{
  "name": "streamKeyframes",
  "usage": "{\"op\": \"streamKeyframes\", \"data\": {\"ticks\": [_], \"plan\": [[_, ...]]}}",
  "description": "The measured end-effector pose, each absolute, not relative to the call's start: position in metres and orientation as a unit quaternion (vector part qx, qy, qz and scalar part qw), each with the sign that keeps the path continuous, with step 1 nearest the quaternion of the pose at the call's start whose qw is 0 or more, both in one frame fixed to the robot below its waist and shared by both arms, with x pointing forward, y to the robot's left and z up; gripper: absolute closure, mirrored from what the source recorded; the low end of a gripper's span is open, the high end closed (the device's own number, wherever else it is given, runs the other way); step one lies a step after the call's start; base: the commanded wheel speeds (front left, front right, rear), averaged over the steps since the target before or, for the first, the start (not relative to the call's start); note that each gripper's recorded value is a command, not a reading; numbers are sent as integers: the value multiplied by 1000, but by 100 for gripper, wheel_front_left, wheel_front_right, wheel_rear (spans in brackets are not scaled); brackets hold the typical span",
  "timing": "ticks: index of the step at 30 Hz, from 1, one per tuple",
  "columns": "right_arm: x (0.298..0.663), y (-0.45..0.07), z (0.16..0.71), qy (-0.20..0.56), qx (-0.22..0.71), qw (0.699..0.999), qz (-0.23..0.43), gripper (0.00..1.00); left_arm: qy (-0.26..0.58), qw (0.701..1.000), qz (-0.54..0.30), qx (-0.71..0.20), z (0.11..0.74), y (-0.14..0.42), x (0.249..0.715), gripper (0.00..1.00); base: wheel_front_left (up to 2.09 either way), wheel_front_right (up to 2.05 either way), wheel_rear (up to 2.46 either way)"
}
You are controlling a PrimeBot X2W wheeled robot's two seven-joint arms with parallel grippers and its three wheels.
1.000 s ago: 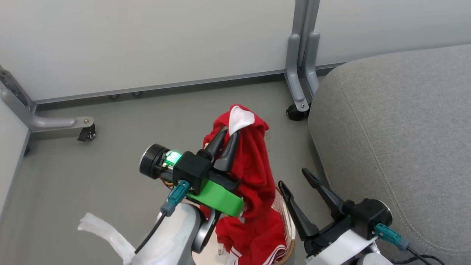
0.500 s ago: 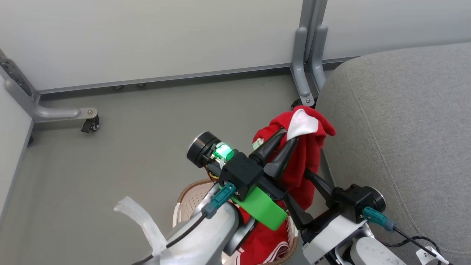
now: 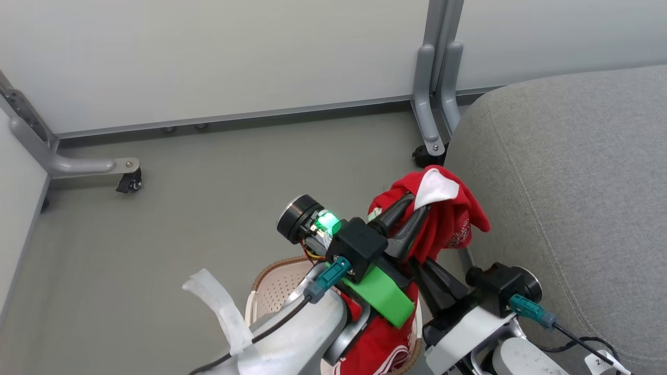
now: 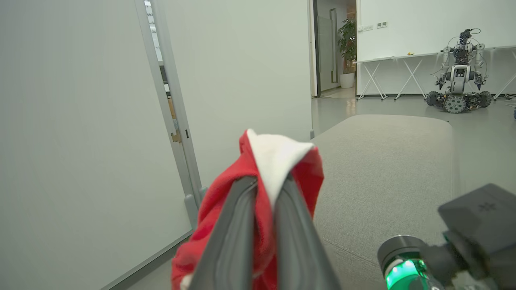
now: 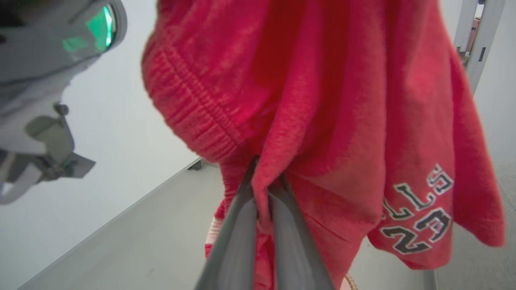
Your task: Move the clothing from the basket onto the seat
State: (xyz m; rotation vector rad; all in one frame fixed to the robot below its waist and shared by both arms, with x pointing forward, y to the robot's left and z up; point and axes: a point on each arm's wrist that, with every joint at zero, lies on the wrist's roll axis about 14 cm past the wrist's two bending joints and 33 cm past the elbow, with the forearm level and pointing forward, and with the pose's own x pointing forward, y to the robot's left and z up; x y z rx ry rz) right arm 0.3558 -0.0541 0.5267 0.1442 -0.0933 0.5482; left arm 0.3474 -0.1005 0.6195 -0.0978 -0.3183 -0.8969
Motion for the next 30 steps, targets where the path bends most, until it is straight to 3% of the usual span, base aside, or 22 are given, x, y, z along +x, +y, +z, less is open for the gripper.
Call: {"op": "streamKeyframes", "data": {"ticks": [17,18,19,30], "plan": [[346,-79,515,-32,71,968,240,100,-79,909,-409,-19,570,-91,361,100,0,0,0],[346,-79,515,-32,71,968,239,100,-72,910,-409,-20,568,-91,362,70,0,0,0],[346,-79,515,-31,72,968,238,100,-68,910,-409,-21,566,-91,362,0,0,0,0],[346,-81,512,-27,76,969,234,100,-54,916,-397,-23,560,-85,366,0,0,0,0]]}}
